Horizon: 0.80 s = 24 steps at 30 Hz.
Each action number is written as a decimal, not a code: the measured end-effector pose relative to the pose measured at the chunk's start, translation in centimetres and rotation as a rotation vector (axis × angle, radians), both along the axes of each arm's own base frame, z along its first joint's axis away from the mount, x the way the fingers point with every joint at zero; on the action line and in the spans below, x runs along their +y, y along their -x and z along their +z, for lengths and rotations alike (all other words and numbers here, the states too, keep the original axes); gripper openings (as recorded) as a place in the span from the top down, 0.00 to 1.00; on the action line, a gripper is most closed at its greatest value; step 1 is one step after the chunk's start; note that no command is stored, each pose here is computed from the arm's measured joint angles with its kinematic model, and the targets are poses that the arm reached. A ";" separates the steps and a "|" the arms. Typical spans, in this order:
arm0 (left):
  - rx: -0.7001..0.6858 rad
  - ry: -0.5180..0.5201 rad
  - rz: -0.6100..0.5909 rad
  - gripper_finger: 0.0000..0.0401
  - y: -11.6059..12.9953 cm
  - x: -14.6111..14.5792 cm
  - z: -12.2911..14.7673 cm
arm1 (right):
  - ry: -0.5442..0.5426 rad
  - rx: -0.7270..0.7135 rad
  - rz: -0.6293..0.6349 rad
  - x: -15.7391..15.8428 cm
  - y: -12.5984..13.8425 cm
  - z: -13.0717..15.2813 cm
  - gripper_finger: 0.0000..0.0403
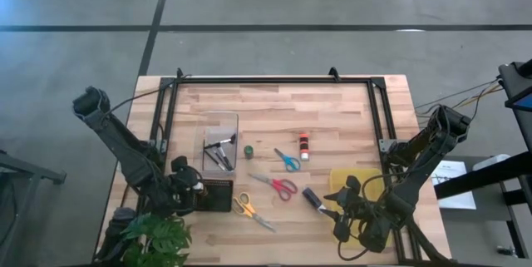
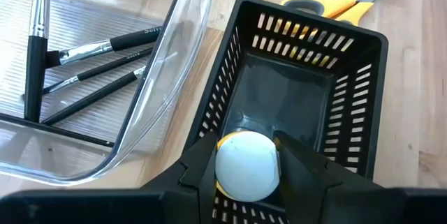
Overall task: Pick & Place Paint Supplies
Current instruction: Put the yellow paint bottle into the black basket, then put the blue paint bottle into the black basket
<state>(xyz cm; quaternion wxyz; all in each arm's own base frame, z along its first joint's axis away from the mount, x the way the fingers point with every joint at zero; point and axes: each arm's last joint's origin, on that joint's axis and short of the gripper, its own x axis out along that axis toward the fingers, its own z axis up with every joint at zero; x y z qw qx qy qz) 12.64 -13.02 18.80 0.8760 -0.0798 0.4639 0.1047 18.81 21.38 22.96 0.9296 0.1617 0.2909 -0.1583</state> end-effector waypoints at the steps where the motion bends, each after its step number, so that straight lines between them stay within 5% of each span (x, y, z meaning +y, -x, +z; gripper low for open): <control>1: 0.000 -0.001 -0.003 0.69 0.0 0.0 0.0 | 0.000 0.000 0.000 0.0 0.0 0.0 0.51; 12: -0.009 -0.019 -0.007 0.26 0.1 0.2 0.1 | 0.001 0.000 0.001 0.0 0.0 0.0 0.51; 24: -0.244 -0.017 -0.008 0.21 0.2 1.0 2.6 | 0.005 -0.004 0.011 0.1 -0.1 0.1 0.51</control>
